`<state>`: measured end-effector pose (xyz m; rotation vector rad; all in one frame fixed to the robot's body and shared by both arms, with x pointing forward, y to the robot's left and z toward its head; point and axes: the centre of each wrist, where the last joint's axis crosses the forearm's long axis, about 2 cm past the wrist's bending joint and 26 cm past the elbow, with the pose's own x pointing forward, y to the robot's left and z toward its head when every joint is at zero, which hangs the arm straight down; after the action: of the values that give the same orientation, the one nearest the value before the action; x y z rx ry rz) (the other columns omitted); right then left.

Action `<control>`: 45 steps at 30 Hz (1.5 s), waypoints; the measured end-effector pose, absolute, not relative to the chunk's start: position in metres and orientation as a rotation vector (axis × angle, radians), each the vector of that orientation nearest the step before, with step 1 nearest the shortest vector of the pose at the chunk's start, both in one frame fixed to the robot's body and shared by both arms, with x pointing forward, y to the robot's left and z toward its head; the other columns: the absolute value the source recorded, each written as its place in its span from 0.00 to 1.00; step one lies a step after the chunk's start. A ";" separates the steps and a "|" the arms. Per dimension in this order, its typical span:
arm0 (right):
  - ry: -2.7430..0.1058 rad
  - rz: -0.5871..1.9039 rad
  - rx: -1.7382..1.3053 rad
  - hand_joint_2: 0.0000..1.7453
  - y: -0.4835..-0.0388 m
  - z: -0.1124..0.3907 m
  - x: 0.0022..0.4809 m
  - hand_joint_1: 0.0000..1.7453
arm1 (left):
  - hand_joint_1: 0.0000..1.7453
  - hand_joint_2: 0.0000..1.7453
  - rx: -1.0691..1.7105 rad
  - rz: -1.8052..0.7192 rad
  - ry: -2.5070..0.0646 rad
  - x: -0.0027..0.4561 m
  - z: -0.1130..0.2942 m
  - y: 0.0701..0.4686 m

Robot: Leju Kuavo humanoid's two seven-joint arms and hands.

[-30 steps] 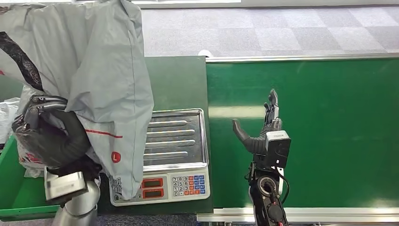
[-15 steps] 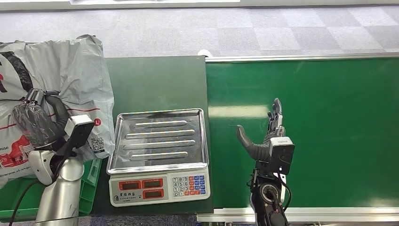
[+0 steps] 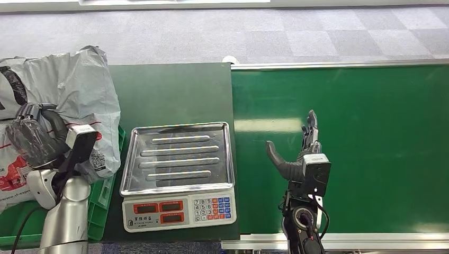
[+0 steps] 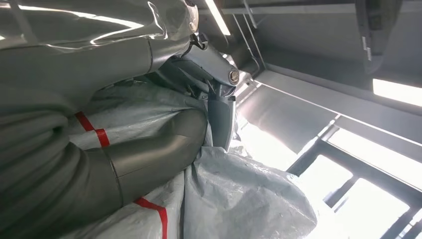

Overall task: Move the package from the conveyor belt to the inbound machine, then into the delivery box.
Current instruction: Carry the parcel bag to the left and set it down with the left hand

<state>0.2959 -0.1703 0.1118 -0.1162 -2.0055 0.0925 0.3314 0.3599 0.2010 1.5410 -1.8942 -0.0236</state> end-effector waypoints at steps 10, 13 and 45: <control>-2.006 0.093 -0.116 1.00 -0.170 0.112 0.296 0.00 | 0.60 1.00 1.472 0.130 -1.830 0.338 0.192 0.377; -2.007 0.093 -0.115 1.00 -0.169 0.112 0.296 0.00 | 0.55 1.00 1.470 0.128 -1.811 0.339 0.187 0.381; -2.000 0.072 -0.112 1.00 -0.170 0.108 0.296 0.00 | 0.00 1.00 1.312 0.477 -2.303 0.319 0.219 0.361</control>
<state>0.2963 -0.1700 0.1084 -0.1120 -1.9997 0.0716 0.3187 0.3611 0.2186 1.3117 -2.3034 0.4766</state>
